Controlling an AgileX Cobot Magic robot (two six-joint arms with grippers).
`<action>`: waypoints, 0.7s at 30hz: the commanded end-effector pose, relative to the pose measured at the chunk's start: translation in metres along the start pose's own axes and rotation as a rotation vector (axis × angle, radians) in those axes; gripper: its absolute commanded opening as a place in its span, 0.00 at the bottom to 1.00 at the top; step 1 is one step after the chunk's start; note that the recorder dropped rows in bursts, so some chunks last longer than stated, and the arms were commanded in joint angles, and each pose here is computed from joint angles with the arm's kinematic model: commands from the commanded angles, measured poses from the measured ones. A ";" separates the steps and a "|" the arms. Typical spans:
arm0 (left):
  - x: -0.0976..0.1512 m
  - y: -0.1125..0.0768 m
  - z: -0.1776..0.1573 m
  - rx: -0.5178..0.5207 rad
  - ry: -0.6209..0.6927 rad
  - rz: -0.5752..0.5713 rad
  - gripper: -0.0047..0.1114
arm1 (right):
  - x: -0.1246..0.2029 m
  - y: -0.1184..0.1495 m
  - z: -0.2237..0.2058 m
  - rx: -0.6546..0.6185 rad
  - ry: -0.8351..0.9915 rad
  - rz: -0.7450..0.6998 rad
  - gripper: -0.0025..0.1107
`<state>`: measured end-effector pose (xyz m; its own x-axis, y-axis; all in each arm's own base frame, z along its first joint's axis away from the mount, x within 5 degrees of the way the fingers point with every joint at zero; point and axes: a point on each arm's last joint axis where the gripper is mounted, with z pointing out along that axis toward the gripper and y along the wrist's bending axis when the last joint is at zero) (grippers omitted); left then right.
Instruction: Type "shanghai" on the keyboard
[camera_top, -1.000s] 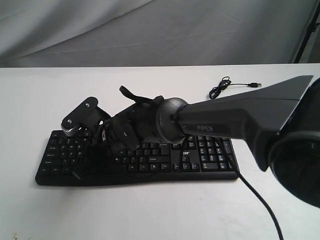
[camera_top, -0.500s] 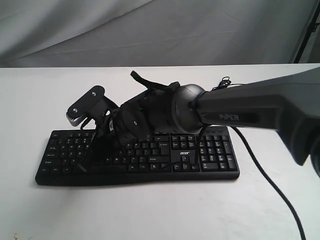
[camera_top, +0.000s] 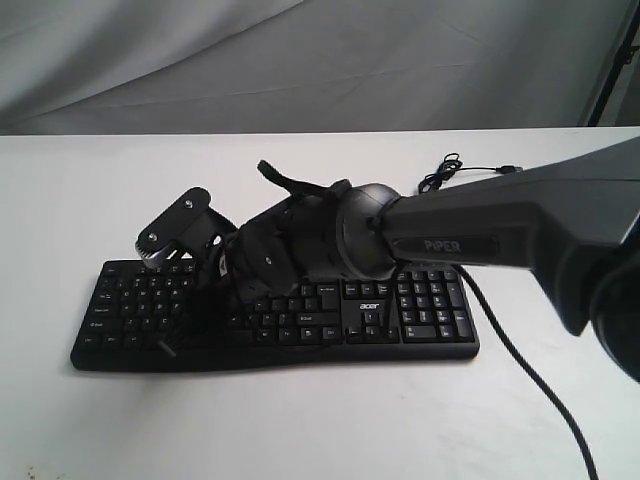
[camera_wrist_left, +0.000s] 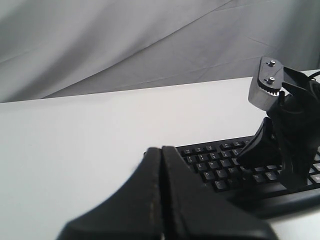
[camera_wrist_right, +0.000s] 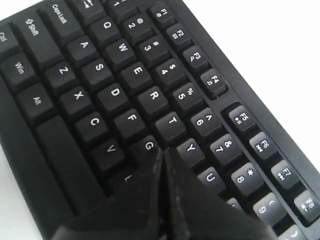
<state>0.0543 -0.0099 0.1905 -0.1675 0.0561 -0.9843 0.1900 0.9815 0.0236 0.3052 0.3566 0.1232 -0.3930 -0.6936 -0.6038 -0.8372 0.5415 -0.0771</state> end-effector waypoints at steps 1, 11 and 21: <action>0.001 0.000 0.000 0.004 -0.004 -0.001 0.04 | 0.007 -0.001 0.009 -0.002 0.020 0.006 0.02; 0.001 0.000 0.000 0.004 -0.004 -0.001 0.04 | -0.017 0.005 -0.016 -0.029 0.051 -0.013 0.02; 0.001 0.000 0.000 0.004 -0.004 -0.001 0.04 | -0.067 0.042 -0.009 -0.067 -0.077 -0.079 0.02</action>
<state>0.0543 -0.0099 0.1905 -0.1675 0.0561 -0.9843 0.1900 0.9815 0.0236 0.2930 0.4097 0.1712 -0.3080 -0.6991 -0.6452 -0.8842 0.4606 -0.0770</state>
